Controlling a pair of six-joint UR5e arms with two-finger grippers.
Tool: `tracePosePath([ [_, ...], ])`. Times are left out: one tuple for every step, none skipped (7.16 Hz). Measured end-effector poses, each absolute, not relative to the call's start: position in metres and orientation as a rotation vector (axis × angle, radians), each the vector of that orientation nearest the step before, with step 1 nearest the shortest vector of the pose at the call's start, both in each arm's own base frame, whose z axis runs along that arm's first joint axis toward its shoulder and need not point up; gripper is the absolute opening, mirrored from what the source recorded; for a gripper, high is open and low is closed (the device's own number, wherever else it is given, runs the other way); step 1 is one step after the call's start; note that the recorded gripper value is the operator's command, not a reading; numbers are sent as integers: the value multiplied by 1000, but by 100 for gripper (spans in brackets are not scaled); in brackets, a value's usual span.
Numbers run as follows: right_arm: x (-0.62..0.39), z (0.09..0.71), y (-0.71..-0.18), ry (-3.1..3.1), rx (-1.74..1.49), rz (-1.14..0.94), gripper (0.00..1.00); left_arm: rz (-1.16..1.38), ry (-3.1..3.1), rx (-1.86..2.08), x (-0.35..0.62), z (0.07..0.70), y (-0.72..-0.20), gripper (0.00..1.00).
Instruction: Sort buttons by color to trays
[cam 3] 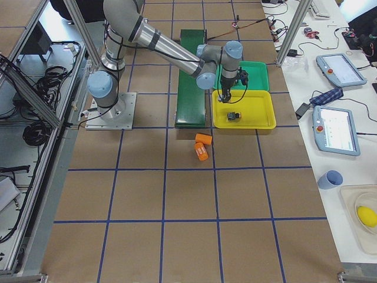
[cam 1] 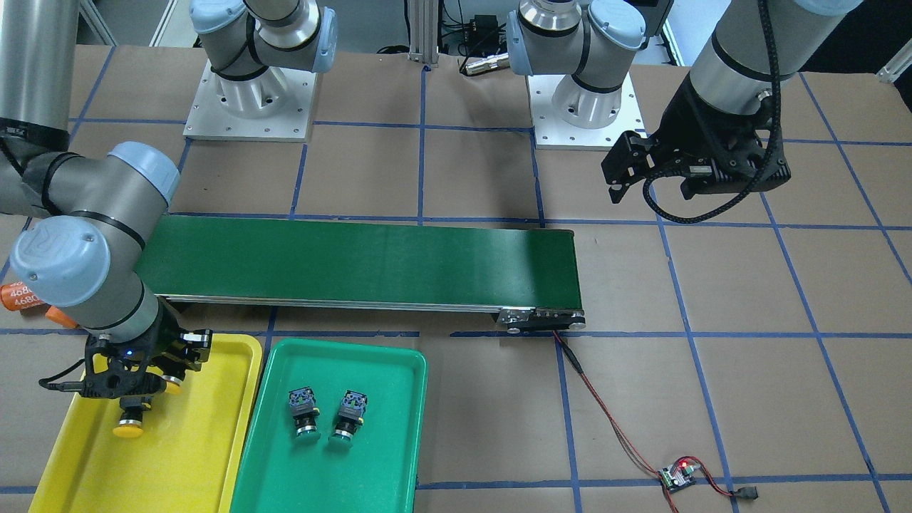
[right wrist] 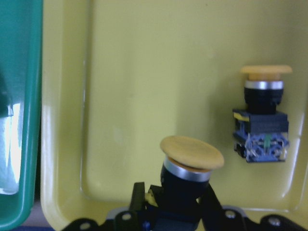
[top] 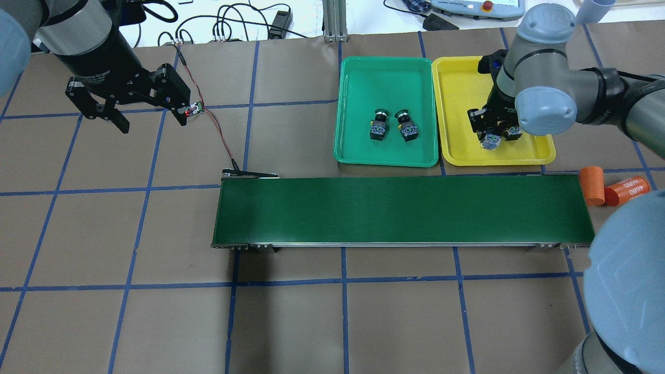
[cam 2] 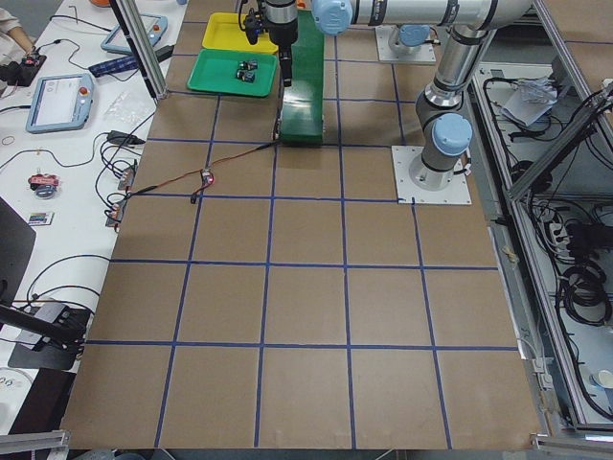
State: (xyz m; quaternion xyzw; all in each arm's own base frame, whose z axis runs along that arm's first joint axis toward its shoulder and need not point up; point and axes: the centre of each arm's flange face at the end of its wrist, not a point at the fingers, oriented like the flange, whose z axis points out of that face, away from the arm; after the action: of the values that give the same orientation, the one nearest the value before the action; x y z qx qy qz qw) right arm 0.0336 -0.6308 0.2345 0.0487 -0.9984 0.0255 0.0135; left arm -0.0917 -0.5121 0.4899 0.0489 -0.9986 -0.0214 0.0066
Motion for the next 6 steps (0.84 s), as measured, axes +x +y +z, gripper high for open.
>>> tracePosePath([
  [32, 229, -642, -3128, 203, 156, 100, -68, -3123, 155, -92, 489, -514, 100],
  [31, 224, -649, -3123, 256, 201, 100, -70, -3121, 156, -92, 488, -515, 100],
  [27, 224, -650, -3102, 301, 207, 100, -71, -3119, 157, -92, 487, -515, 100],
  [22, 230, -647, -3077, 315, 178, 100, -70, -3118, 157, -93, 488, -515, 100],
  [21, 251, -638, -3064, 314, 140, 100, -68, -3118, 157, -93, 488, -515, 100],
  [24, 285, -623, -3064, 298, 112, 100, -70, -3120, 155, -93, 489, -513, 100],
])
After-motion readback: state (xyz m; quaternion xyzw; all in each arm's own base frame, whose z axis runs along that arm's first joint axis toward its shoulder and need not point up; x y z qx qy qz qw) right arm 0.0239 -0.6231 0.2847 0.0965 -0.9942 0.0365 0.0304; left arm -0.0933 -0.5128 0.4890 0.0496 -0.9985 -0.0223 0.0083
